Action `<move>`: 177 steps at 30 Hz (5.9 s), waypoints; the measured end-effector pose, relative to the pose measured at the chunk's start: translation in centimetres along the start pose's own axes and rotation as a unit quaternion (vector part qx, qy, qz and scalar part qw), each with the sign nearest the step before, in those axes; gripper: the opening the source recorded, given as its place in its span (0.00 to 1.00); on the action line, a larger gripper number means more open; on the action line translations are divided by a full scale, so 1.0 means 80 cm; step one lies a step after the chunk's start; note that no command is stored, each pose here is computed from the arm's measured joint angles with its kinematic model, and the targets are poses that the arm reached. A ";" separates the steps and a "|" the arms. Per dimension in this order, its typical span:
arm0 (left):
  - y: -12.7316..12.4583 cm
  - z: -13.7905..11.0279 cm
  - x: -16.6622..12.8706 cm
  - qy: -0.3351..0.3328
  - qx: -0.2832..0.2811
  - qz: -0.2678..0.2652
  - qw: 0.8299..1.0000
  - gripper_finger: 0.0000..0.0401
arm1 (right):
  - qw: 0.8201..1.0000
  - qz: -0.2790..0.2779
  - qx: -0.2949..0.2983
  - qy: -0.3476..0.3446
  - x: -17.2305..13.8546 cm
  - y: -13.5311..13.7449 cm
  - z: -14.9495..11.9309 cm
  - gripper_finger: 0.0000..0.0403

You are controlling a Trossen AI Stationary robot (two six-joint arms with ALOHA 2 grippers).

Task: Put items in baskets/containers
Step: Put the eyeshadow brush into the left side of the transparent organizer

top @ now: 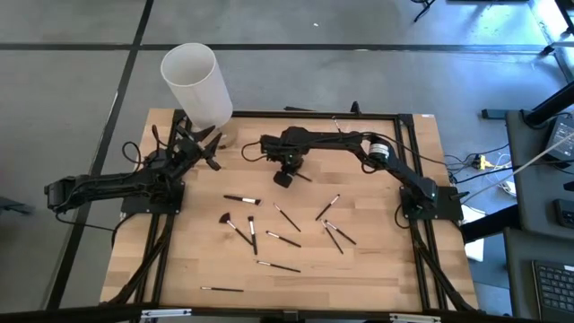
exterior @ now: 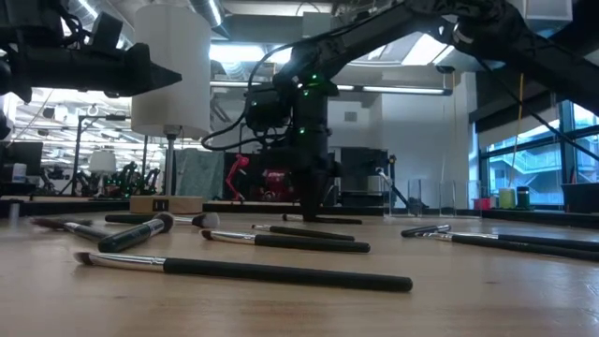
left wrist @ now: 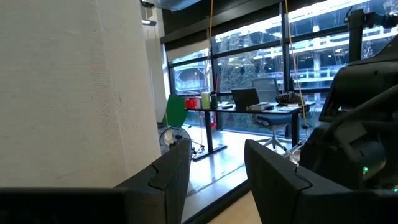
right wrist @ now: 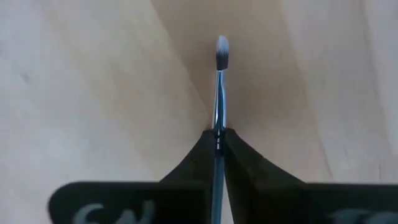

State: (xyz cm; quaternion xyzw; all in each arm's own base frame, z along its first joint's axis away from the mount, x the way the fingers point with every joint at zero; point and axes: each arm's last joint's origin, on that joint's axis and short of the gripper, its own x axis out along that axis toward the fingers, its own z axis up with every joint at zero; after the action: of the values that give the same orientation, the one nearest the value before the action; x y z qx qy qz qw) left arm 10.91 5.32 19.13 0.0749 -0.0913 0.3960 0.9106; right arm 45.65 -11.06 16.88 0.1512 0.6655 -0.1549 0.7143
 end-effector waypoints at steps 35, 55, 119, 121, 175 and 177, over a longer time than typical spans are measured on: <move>-0.001 -0.008 0.000 0.032 -0.016 -0.003 0.999 0.37 | 0.859 -0.120 0.190 -0.460 -0.109 -0.193 -0.219 0.06; -0.002 -0.011 0.000 0.039 -0.012 -0.005 0.999 0.37 | 0.869 -0.155 0.208 -0.422 -0.072 -0.206 -0.226 0.20; -0.148 -0.027 -0.005 0.231 0.011 -0.210 0.950 0.36 | 0.905 0.151 -0.141 -0.373 -0.033 0.173 -0.099 0.25; -0.158 -0.020 -0.015 0.237 0.032 -0.199 0.951 0.34 | 0.905 0.166 -0.135 -0.369 -0.035 0.189 -0.105 0.25; -0.165 -0.038 -0.066 0.330 0.029 -0.186 0.925 0.29 | 0.996 0.037 -0.050 -0.059 0.024 0.261 -0.126 0.05; -0.165 -0.038 -0.066 0.330 0.030 -0.186 0.925 0.29 | 0.996 0.034 -0.055 -0.054 0.025 0.259 -0.126 0.03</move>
State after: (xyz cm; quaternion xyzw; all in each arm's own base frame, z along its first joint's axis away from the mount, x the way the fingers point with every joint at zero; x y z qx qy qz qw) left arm 17.39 -6.66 14.10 -0.0171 0.2416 0.2240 0.9440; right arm 45.42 11.94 14.37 0.1258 0.6277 -0.1018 0.7614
